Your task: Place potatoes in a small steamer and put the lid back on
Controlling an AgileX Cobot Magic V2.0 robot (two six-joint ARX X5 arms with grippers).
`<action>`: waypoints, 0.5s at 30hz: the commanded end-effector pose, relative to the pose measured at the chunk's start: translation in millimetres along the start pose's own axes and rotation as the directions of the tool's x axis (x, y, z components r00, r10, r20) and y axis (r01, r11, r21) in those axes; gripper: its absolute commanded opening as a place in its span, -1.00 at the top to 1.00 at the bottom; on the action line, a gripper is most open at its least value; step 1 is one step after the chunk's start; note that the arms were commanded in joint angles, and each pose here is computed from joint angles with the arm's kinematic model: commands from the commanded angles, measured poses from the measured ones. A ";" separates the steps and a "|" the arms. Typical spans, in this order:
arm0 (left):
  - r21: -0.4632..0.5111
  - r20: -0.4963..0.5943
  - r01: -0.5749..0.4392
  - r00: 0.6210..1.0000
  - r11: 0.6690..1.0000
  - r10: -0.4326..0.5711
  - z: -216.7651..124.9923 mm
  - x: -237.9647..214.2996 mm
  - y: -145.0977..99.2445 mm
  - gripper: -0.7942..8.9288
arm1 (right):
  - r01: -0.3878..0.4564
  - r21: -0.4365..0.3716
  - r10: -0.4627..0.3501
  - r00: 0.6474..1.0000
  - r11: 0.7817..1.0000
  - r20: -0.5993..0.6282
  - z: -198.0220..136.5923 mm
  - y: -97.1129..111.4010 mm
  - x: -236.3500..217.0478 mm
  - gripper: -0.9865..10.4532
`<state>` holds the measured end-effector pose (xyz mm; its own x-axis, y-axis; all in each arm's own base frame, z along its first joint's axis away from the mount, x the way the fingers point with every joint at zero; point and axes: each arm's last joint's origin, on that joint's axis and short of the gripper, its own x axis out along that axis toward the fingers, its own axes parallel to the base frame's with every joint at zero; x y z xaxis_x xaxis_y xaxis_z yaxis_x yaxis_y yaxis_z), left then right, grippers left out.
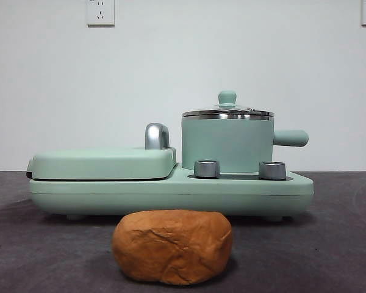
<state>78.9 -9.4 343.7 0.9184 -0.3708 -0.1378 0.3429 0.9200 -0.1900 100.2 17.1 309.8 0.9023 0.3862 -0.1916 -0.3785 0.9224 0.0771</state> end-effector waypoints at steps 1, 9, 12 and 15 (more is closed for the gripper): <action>0.197 -0.049 0.029 0.999 0.980 -0.020 18.3 3.4 -1.9 0.82 | -0.033 -0.221 0.016 0.997 0.975 -0.076 13.8 -0.4 6.9 0.80; 0.483 -0.150 0.164 0.983 0.860 -0.103 39.5 27.6 -6.3 0.82 | -0.126 -0.536 0.046 0.986 0.835 -0.161 29.4 17.8 29.5 0.80; 0.516 -0.181 0.206 0.975 0.831 -0.130 40.7 37.6 -10.2 0.82 | -0.158 -0.584 0.049 0.979 0.797 -0.199 26.2 26.6 38.6 0.80; 0.531 -0.218 0.252 0.963 0.809 -0.157 38.1 47.2 -14.0 0.82 | -0.196 -0.593 0.071 0.971 0.781 -0.226 23.6 33.3 45.0 0.80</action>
<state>124.2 -33.9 370.9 0.7827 -0.5269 -0.3312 0.6142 0.7397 0.2748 133.2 64.0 322.1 0.7979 0.4352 -0.4170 -0.5977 0.6608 -0.4539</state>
